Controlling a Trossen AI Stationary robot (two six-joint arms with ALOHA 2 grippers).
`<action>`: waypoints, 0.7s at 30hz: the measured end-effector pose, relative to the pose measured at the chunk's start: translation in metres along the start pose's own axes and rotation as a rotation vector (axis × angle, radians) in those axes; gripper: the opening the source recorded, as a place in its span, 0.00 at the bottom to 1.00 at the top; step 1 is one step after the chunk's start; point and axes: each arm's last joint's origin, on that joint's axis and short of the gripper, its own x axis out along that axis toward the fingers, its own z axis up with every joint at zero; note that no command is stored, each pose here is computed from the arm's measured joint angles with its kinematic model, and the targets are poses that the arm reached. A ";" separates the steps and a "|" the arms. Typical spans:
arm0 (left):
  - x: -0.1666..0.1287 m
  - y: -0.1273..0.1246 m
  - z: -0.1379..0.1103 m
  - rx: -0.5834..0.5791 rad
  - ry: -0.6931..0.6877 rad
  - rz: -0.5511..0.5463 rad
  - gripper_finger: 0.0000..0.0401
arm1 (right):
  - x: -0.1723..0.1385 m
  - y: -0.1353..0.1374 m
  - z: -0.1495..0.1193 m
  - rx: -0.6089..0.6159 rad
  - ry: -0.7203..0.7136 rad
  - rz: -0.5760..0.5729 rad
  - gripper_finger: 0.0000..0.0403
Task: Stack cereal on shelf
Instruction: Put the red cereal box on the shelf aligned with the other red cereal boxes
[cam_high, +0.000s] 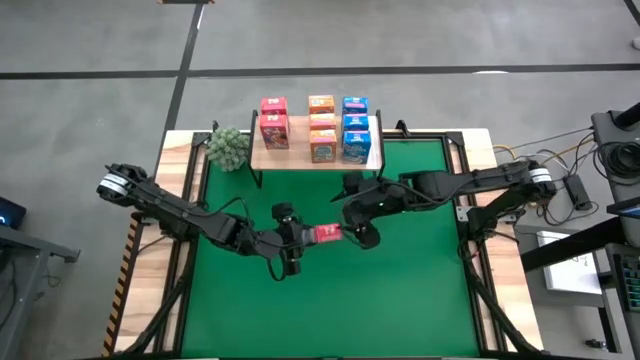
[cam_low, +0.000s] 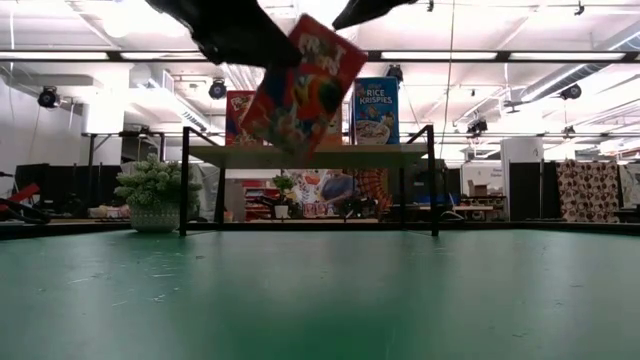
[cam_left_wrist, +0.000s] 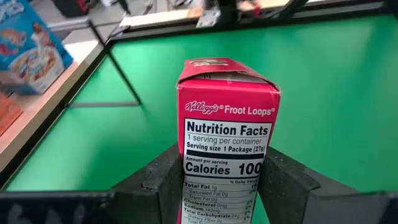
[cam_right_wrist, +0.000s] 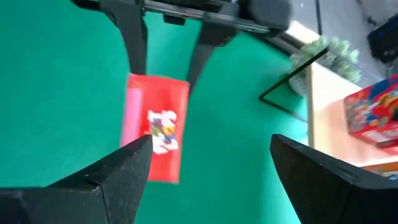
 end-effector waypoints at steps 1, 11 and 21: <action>-0.003 -0.002 0.001 0.001 -0.009 -0.010 0.39 | -0.004 -0.001 0.000 0.003 -0.010 -0.002 0.77; -0.036 -0.012 0.012 0.053 -0.093 -0.037 0.39 | -0.006 -0.007 -0.019 0.076 -0.103 0.139 0.75; -0.077 -0.001 0.020 0.112 -0.125 -0.028 0.39 | 0.007 -0.001 -0.028 0.091 -0.151 0.141 0.74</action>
